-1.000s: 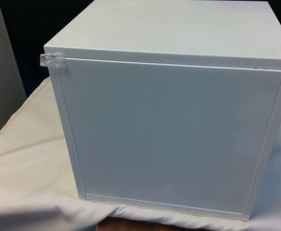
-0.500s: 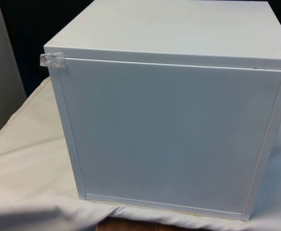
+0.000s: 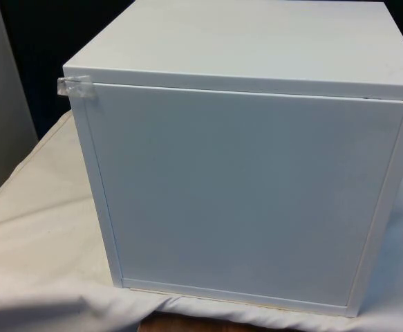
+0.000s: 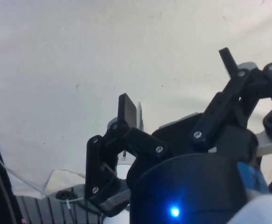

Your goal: Open the drawer, then close it.

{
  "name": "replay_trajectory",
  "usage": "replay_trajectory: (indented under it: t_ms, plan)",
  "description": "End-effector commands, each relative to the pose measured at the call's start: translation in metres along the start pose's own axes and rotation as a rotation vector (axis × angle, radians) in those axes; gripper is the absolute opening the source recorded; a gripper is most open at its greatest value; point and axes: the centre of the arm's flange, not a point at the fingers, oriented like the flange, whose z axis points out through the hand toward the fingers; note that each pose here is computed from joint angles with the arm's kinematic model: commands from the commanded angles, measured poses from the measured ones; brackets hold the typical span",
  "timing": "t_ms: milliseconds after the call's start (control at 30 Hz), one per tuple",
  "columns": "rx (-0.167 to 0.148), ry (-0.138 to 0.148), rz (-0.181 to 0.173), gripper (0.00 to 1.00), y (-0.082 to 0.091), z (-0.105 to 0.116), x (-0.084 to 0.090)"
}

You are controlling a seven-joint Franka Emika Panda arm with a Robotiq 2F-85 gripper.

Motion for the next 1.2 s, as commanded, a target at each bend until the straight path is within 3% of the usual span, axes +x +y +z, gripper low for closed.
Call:
replay_trajectory:
  t_ms: [0, 133, 167, 233, 467, 500, 533, 767, 833, 867, 1133, 1167]
  plan:
    - [-0.009, 0.019, -0.013, 1.0, 0.001, -0.002, -0.001]
    - [-0.015, 0.028, -0.048, 1.0, 0.002, 0.0, -0.001]
    - [-0.01, 0.017, -0.041, 1.0, 0.002, 0.0, 0.0]
    - [-0.016, 0.031, -0.06, 1.0, 0.002, 0.0, 0.0]
    - [-0.024, 0.041, -0.12, 1.0, 0.003, 0.002, 0.001]
    - [-0.02, 0.031, -0.117, 1.0, 0.003, 0.002, 0.001]
    - [-0.026, 0.042, -0.128, 1.0, 0.003, 0.002, 0.001]
    - [-0.032, 0.048, -0.188, 1.0, 0.003, 0.004, 0.003]
    - [-0.029, 0.039, -0.186, 1.0, 0.003, 0.004, 0.003]
    - [-0.034, 0.051, -0.202, 1.0, 0.003, 0.005, 0.003]
    - [-0.05, 0.066, -0.263, 1.0, 0.002, 0.013, 0.006]
    - [-0.042, 0.055, -0.257, 1.0, 0.002, 0.012, 0.005]
